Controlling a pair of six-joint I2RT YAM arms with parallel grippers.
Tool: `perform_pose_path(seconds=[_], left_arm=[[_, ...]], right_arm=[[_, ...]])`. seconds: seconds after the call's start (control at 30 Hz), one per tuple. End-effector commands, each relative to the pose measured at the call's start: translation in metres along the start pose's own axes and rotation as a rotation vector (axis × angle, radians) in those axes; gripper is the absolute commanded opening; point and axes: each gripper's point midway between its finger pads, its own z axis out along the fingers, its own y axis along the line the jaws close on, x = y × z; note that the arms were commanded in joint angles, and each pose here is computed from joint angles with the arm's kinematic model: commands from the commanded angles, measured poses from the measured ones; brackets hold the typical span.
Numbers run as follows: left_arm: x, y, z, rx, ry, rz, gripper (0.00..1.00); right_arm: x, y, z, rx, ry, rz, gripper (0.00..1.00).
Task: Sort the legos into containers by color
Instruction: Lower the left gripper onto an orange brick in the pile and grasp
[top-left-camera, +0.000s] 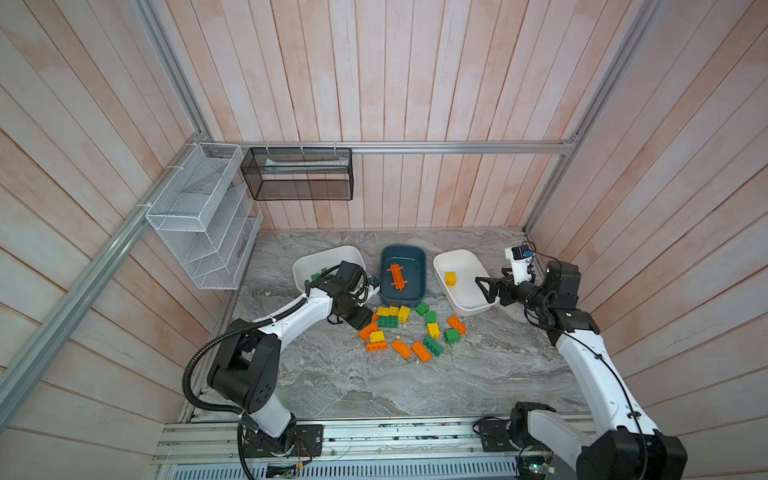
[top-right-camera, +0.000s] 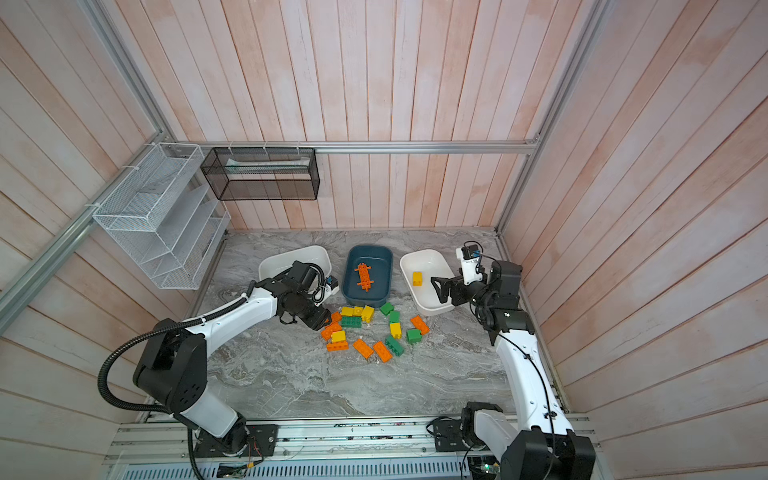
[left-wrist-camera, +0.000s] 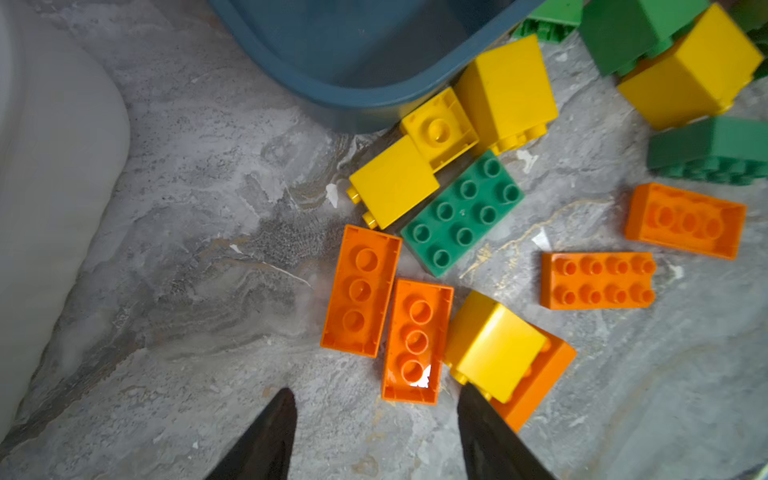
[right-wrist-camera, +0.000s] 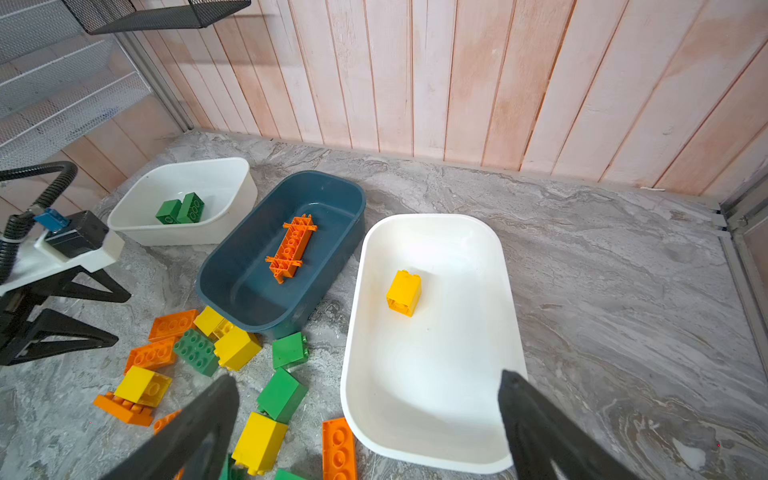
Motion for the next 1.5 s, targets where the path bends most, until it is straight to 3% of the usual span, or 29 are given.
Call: perform_pose_path(seconds=[0.0, 0.17, 0.53, 1.0, 1.47], left_arm=[[-0.002, 0.014, 0.016, -0.058, -0.015, 0.076, 0.60], [0.014, 0.025, 0.029, -0.105, 0.054, 0.136, 0.59], [0.032, 0.035, 0.042, -0.137, 0.113, 0.155, 0.58], [0.034, 0.015, 0.053, -0.047, 0.129, 0.178, 0.60], [0.019, 0.004, 0.059, 0.014, 0.104, 0.115, 0.64]], right_arm=[[0.007, 0.005, 0.001, -0.026, 0.019, 0.016, 0.98], [0.009, 0.006, 0.001, -0.028, 0.026, 0.019, 0.98], [0.009, 0.006, 0.001, -0.030, 0.030, 0.019, 0.98], [0.010, 0.007, 0.001, -0.032, 0.034, 0.021, 0.98], [0.010, 0.007, 0.002, -0.036, 0.031, 0.027, 0.98]])
